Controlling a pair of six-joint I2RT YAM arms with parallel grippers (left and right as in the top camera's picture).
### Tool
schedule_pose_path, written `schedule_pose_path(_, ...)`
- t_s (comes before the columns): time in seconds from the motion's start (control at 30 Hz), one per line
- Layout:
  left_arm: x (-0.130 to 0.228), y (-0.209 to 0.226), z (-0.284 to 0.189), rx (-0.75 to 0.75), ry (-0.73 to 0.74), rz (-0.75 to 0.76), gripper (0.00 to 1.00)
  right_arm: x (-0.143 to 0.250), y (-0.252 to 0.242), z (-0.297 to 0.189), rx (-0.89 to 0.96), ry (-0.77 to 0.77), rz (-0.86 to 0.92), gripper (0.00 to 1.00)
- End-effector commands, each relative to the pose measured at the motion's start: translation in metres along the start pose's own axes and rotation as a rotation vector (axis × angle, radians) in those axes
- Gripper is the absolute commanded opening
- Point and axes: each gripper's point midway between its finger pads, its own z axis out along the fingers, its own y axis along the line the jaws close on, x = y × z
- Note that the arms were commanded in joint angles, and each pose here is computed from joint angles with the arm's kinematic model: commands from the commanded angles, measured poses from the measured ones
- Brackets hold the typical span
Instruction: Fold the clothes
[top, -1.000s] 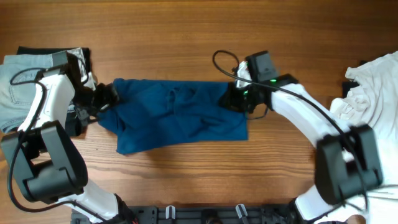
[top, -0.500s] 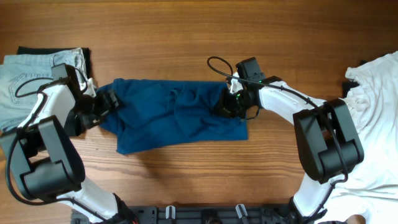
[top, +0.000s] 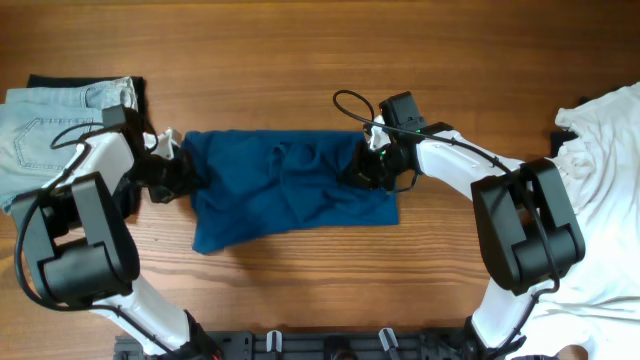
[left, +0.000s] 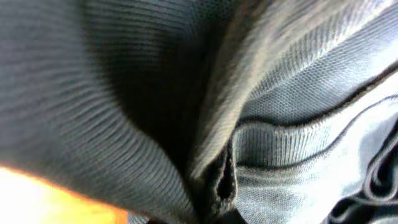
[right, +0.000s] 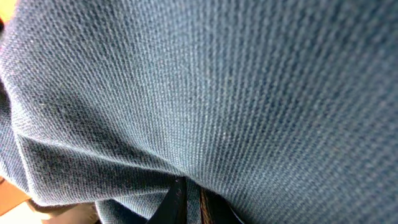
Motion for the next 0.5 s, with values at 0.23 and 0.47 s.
schedule_pose_path(0.23, -0.02, -0.1, -0.113, 0.016, -0.176, 0.21, 0.04, -0.017, 0.008, -0.081, 0.14, -0.256, -0.049, 0.08)
schedule_pose_path(0.47, 0.023, -0.191, -0.087, 0.071, -0.136, 0.393, 0.04, -0.03, -0.034, -0.121, 0.307, -0.366, 0.014, 0.1)
